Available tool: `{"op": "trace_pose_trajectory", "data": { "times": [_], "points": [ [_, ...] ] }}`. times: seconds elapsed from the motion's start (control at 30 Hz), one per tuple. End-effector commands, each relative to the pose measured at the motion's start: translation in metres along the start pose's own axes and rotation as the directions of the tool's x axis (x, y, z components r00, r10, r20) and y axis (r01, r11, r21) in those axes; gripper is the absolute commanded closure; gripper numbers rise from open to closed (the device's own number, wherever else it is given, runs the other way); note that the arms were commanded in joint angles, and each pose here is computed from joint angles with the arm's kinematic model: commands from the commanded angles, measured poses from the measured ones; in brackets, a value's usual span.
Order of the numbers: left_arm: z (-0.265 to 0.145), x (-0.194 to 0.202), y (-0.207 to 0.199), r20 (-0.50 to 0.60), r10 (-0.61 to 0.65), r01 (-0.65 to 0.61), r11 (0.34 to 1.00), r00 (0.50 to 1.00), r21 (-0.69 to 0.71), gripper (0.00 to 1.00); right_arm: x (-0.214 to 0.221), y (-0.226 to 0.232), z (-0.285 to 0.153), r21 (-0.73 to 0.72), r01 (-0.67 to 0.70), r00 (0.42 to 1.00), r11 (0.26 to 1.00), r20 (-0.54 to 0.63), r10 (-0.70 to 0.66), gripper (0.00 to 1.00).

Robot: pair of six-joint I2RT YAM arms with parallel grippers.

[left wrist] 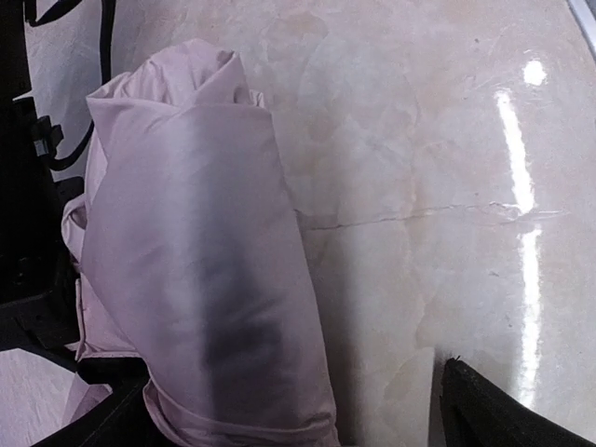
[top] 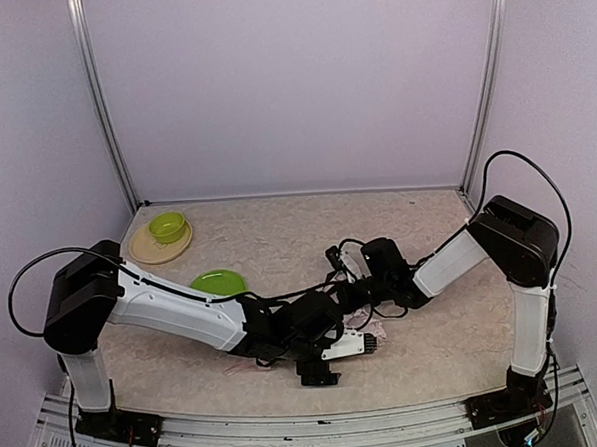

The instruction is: Put away the umbrella

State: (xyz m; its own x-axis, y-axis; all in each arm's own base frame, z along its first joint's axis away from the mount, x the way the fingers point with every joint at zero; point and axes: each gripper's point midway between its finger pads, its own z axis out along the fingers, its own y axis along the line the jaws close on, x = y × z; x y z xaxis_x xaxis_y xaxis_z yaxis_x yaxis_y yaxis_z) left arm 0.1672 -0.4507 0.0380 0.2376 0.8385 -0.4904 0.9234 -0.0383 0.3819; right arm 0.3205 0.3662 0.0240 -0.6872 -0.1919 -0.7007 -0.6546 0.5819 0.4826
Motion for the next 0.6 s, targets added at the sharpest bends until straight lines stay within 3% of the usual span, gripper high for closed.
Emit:
{"op": "trace_pose_trajectory", "data": {
  "times": [0.0, 0.37, 0.43, 0.57],
  "points": [
    [0.015, 0.026, 0.004, -0.113, 0.022, -0.018, 0.999, 0.993, 0.029, 0.01, 0.022, -0.011, 0.006, 0.044, -0.015, 0.997, 0.999, -0.071, 0.019, 1.00],
    [0.041, 0.095, -0.007, -0.302, -0.031, 0.086, 0.981, 0.953, 0.172, 0.04, 0.008, 0.000, 0.001, 0.022, 0.026, 0.997, 0.999, -0.076, -0.024, 1.00],
    [0.043, 0.106, -0.012, -0.333, -0.038, 0.110, 0.974, 0.942, 0.198, 0.11, 0.002, 0.002, -0.001, 0.019, 0.030, 0.997, 0.999, -0.066, -0.029, 1.00],
    [0.047, 0.125, -0.031, -0.381, -0.048, 0.155, 0.954, 0.923, 0.255, 0.43, -0.012, -0.002, -0.010, 0.035, 0.014, 0.999, 0.999, -0.043, -0.012, 1.00]
  ]
}}
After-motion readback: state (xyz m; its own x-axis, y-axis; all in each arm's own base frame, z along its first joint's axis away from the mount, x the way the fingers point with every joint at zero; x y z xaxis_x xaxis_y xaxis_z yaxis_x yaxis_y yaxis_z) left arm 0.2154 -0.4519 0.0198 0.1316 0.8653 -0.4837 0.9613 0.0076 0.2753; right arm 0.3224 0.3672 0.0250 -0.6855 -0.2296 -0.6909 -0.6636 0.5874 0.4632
